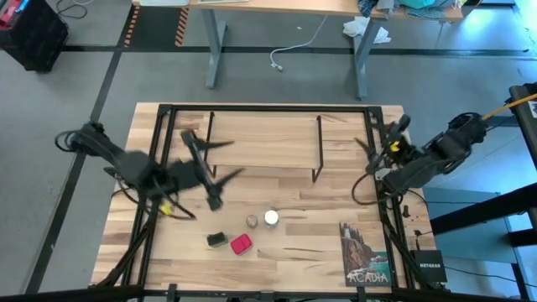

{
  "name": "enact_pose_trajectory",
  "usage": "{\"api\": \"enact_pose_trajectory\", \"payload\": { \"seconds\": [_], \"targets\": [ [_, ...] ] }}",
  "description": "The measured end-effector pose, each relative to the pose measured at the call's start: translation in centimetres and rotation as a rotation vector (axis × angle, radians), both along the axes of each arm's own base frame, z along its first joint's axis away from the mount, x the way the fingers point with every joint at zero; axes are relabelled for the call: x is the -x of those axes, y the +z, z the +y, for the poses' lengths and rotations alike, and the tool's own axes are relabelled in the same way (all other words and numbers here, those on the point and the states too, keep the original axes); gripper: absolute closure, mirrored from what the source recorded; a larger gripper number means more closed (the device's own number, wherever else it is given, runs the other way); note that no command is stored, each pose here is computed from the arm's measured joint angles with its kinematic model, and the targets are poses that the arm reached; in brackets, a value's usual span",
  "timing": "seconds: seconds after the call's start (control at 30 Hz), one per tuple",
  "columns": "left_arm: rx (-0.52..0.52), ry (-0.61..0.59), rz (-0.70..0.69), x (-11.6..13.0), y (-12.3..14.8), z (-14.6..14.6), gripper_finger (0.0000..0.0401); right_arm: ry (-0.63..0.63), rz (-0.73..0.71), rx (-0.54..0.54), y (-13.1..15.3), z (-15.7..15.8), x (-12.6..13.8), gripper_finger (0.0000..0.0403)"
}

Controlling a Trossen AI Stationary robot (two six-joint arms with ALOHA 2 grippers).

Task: Shelf spices
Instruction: Put the green seasoning can on the shelf

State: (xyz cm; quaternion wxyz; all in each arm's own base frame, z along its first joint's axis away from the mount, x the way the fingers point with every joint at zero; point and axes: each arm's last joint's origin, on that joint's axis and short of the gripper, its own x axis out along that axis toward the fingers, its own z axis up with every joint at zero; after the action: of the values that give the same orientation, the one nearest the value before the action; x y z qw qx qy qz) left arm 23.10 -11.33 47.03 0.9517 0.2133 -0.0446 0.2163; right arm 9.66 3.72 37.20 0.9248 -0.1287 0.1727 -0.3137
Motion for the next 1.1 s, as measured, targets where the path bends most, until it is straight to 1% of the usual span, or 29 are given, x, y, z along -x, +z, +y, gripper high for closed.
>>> {"api": "enact_pose_trajectory", "payload": {
  "seconds": [0.13,0.23,0.37,0.5,0.63,0.87,0.97,1.1],
  "targets": [
    [0.077,-0.002,0.057,3.5,0.6,2.8,0.0119,0.011,-0.014,-0.024,-2.4,0.8,-1.1,0.0143],
    [0.120,-0.002,0.095,6.0,0.6,4.3,0.0119,0.011,-0.031,-0.035,-3.9,1.4,-1.9,0.0143],
    [0.167,-0.004,0.148,8.9,0.2,6.0,0.0119,0.023,-0.043,-0.056,-5.5,2.0,-2.7,0.0143],
    [0.223,0.005,0.206,11.2,-0.6,7.2,0.0119,0.049,-0.041,-0.068,-6.8,2.6,-3.1,0.0143],
    [0.275,0.022,0.256,12.9,-1.5,8.2,0.0119,0.078,-0.069,-0.065,-7.4,3.4,-2.9,0.0143],
    [0.307,0.038,0.297,15.4,-3.0,9.6,0.0119,0.117,-0.141,-0.037,-7.0,4.7,-2.1,0.0143],
    [0.330,0.040,0.291,16.5,-4.3,10.3,0.0119,0.127,-0.151,-0.023,-7.0,5.0,-1.8,0.0143],
    [0.387,0.047,0.276,18.3,-6.6,11.2,0.0119,0.149,-0.150,-0.017,-6.9,5.2,-1.5,0.0143]
  ]
}}
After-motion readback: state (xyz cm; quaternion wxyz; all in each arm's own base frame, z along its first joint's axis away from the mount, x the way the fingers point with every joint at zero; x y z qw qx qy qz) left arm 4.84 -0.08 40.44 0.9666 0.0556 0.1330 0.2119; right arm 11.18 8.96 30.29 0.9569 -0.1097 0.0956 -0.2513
